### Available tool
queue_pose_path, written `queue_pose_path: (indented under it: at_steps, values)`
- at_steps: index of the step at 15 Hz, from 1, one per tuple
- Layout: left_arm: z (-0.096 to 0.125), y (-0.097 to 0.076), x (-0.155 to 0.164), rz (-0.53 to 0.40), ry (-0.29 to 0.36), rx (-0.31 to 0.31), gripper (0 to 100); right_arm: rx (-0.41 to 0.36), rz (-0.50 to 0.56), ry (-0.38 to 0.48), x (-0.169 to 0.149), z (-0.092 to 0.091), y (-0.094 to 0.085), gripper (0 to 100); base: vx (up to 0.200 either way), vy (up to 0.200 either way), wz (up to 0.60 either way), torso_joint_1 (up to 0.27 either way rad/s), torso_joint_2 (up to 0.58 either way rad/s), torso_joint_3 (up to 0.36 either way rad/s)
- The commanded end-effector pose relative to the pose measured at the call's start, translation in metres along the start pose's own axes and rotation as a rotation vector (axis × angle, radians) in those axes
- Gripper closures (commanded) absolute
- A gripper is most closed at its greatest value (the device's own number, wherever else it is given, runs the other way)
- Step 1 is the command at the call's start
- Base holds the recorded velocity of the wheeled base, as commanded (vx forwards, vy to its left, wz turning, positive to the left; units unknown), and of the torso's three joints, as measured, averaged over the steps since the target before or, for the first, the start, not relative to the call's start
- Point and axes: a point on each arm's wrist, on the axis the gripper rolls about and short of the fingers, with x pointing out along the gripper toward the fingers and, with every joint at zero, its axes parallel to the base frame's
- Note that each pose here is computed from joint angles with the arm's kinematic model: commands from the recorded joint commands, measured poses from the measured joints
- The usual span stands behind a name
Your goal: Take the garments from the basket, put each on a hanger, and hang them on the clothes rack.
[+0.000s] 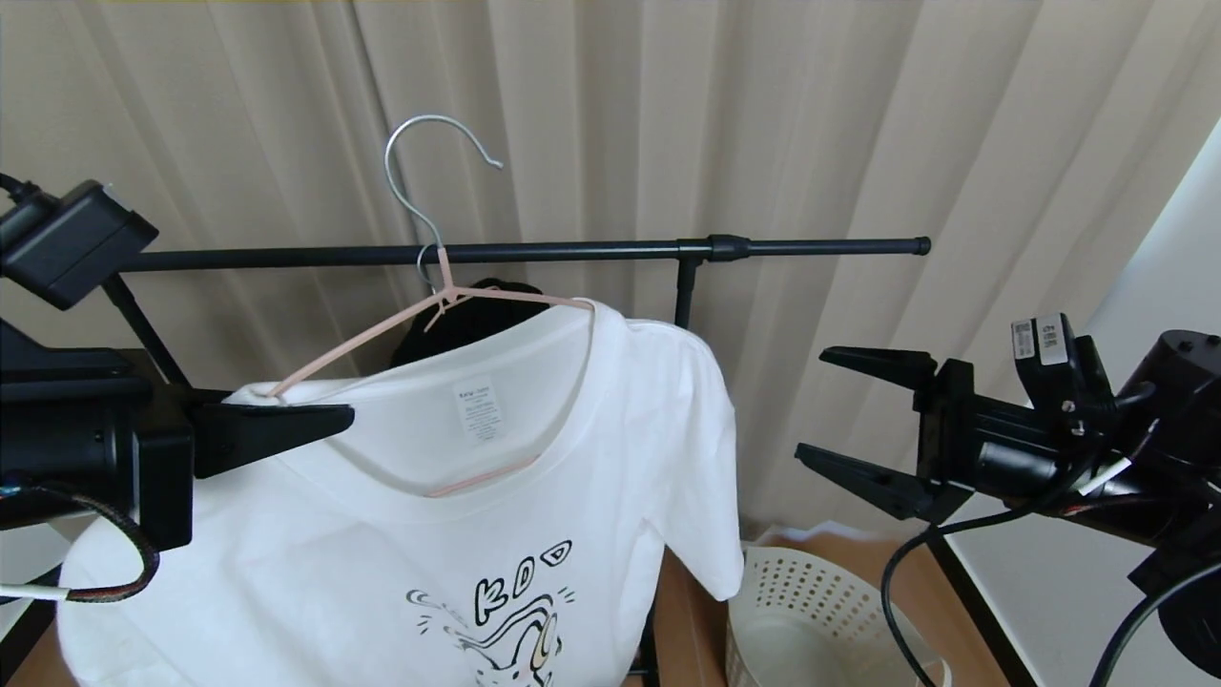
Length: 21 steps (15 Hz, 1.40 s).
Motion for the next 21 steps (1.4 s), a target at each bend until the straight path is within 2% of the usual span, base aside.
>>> queue_pose_path:
  at_steps: [1, 4, 7, 8, 9, 12, 16, 17, 21]
  values:
    - [-0.009, -0.001, -0.003, 0.007, 0.014, -0.01, 100, -0.015, -0.025, -0.013, 0.004, 0.018, 0.009, 0, 0.0, 0.0, 0.0, 0.0, 0.0, 0.0]
    - [-0.017, 0.0, 0.0, 0.009, 0.04, -0.045, 100, 0.01, -0.139, 0.025, 0.02, 0.027, 0.015, 0, 0.0, 0.0, 0.0, 0.0, 0.0, 0.0]
    - [-0.018, 0.001, 0.001, 0.008, 0.048, -0.078, 100, 0.069, -0.194, 0.066, 0.028, 0.037, 0.013, 0, 0.0, 0.0, 0.0, 0.0, 0.0, 0.0]
    - [-0.018, 0.001, 0.002, 0.008, 0.05, -0.086, 100, 0.095, -0.208, 0.074, 0.03, 0.041, 0.012, 0, 0.0, 0.0, 0.0, 0.0, 0.0, 0.0]
    - [-0.018, 0.001, 0.004, 0.008, 0.057, -0.101, 100, 0.167, -0.234, 0.091, 0.034, 0.048, 0.008, 0, 0.0, 0.0, 0.0, 0.0, 0.0, 0.0]
    - [-0.02, 0.007, 0.016, 0.004, 0.093, -0.138, 100, 0.244, -0.237, 0.139, 0.038, 0.052, 0.004, 0, 0.0, 0.0, 0.0, 0.0, 0.0, 0.0]
    - [-0.02, 0.012, 0.029, 0.031, 0.118, -0.175, 100, 0.263, -0.236, 0.168, 0.04, 0.055, 0.002, 0, 0.0, 0.0, 0.0, 0.0, 0.0, 0.0]
    - [-0.019, 0.018, 0.041, 0.068, 0.117, -0.202, 100, 0.264, -0.236, 0.17, 0.04, 0.054, 0.002, 0, 0.0, 0.0, 0.0, 0.0, 0.0, 0.0]
    - [-0.006, 0.019, 0.059, 0.112, 0.105, -0.228, 100, 0.263, -0.238, 0.169, 0.04, 0.054, 0.002, 0, 0.0, 0.0, 0.0, 0.0, 0.0, 0.0]
